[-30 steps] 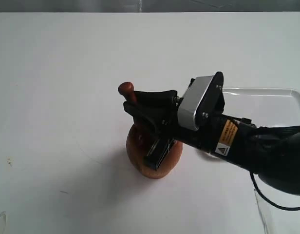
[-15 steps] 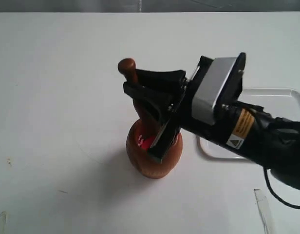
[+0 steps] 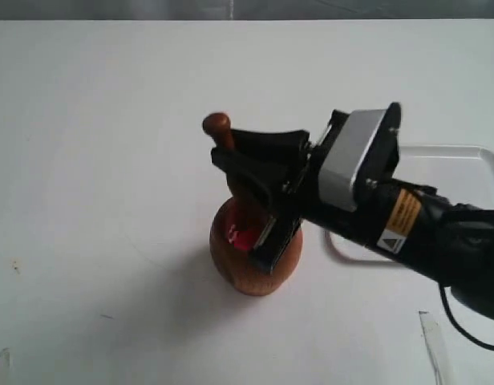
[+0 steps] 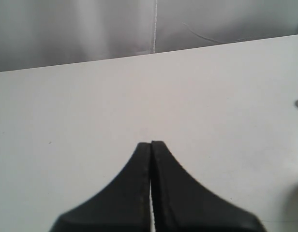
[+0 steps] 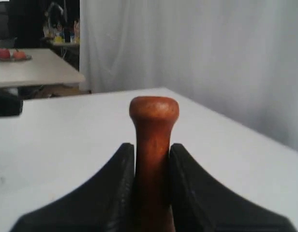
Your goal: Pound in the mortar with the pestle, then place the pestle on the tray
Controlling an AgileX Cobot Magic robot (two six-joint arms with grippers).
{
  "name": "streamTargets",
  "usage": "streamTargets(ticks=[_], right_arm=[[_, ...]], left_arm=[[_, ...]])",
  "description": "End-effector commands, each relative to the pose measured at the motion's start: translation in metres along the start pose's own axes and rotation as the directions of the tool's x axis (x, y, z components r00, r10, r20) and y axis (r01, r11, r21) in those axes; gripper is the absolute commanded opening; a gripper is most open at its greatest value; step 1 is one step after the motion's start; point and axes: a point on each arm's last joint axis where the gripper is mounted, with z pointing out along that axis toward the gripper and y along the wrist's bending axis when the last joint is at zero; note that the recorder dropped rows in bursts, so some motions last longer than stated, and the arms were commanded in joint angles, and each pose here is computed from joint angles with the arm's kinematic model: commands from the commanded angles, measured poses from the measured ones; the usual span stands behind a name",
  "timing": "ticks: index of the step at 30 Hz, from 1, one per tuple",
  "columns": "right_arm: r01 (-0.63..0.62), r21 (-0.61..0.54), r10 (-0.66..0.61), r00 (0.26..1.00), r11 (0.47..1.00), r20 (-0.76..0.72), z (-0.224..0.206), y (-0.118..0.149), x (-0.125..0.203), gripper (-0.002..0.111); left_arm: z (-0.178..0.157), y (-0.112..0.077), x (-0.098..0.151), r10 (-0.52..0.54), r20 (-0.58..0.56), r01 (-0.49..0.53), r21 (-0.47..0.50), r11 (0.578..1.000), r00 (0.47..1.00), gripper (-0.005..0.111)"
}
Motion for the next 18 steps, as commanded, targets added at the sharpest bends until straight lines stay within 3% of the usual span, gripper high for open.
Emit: streamTargets(ticks=[1, 4, 11, 13, 15, 17, 18], right_arm=[[0.079, 0.033, -0.082, 0.994, 0.996, 0.074, -0.011, 0.000, -0.034, 0.000], [0.088, 0.034, -0.090, 0.994, 0.996, 0.063, -0.013, 0.001, -0.037, 0.000], [-0.123, 0.015, 0.124, 0.983, 0.992, -0.137, 0.001, 0.000, 0.033, 0.000], [-0.075, 0.060, 0.080, 0.993, 0.995, -0.084, -0.002, -0.004, 0.025, 0.000], [0.033, 0.098, -0.035, 0.999, 0.995, 0.017, -0.007, -0.007, -0.003, 0.000], [0.126, 0.212, -0.159, 0.976, 0.969, 0.150, -0.020, -0.012, -0.044, 0.000], [0.137, 0.334, -0.183, 0.977, 0.933, 0.111, -0.031, -0.022, -0.061, 0.000]], left_arm=[[0.000, -0.001, 0.000, -0.012, 0.007, 0.012, 0.008, 1.000, 1.000, 0.000], [0.000, -0.001, 0.000, -0.012, 0.007, 0.012, 0.008, 1.000, 1.000, 0.000], [0.000, -0.001, 0.000, -0.012, 0.007, 0.012, 0.008, 1.000, 1.000, 0.000], [0.000, -0.001, 0.000, -0.012, 0.007, 0.012, 0.008, 1.000, 1.000, 0.000], [0.000, -0.001, 0.000, -0.012, 0.007, 0.012, 0.008, 1.000, 1.000, 0.000], [0.000, -0.001, 0.000, -0.012, 0.007, 0.012, 0.008, 1.000, 1.000, 0.000], [0.000, -0.001, 0.000, -0.012, 0.007, 0.012, 0.008, 1.000, 1.000, 0.000]])
